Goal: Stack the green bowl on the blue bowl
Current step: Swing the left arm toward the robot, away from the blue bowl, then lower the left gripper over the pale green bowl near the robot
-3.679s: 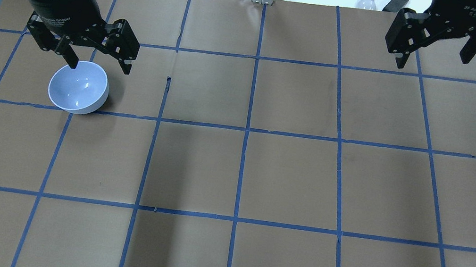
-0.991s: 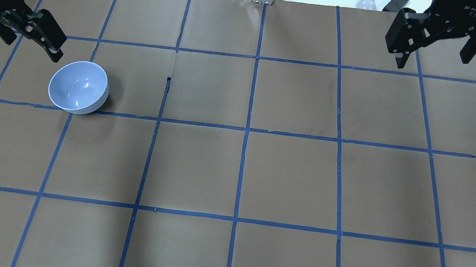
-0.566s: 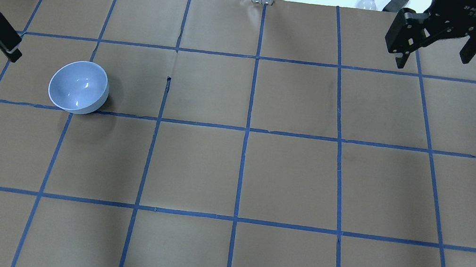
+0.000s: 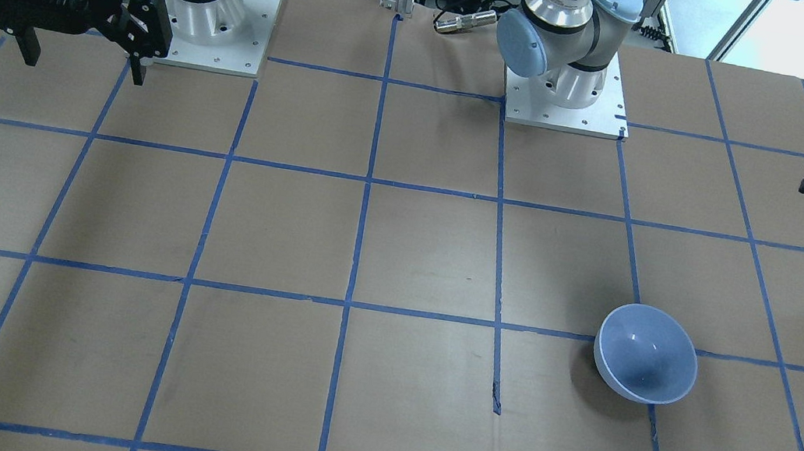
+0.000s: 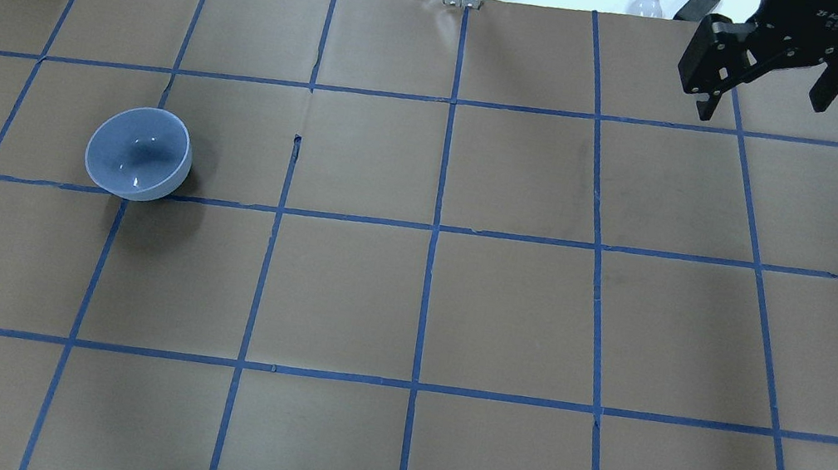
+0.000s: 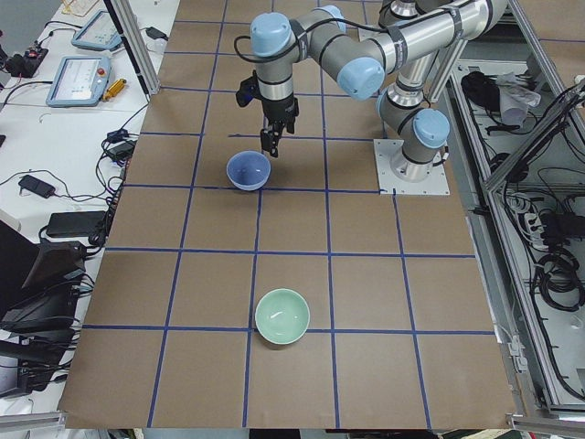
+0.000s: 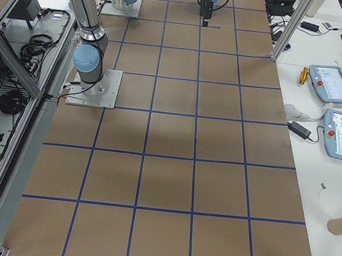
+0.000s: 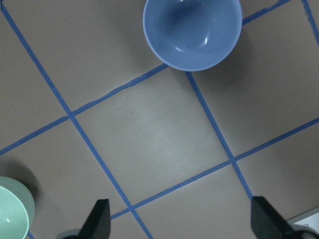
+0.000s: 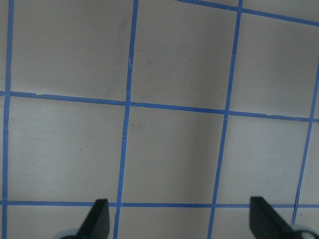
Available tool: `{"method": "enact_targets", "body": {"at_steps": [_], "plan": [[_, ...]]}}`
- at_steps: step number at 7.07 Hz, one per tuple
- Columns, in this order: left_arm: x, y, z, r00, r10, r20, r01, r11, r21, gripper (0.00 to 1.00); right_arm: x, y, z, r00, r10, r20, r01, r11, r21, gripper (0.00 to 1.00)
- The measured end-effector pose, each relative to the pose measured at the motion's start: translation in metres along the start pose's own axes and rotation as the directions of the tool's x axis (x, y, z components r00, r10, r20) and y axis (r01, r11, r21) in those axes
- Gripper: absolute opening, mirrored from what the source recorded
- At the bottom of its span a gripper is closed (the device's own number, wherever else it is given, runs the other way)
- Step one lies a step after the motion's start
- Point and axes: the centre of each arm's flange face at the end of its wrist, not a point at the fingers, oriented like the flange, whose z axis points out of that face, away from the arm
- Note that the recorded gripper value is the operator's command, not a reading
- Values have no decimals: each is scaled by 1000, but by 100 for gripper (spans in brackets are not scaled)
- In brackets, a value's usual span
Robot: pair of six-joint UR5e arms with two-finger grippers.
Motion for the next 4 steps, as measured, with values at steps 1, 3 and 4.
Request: {"method": "enact_targets", "body": {"at_steps": [1, 3, 4], "plan": [[-31, 33, 9, 1000, 15, -6, -15, 1000, -2, 100, 0, 0, 0, 1000, 0, 0, 0, 1000, 0, 100], [-83, 92, 31, 998, 56, -1, -56, 998, -1, 100, 0, 0, 0, 1000, 0, 0, 0, 1000, 0, 100], [-104, 108, 46, 993, 114, 9, -114, 994, 0, 100, 0, 0, 0, 1000, 0, 0, 0, 1000, 0, 100]]}}
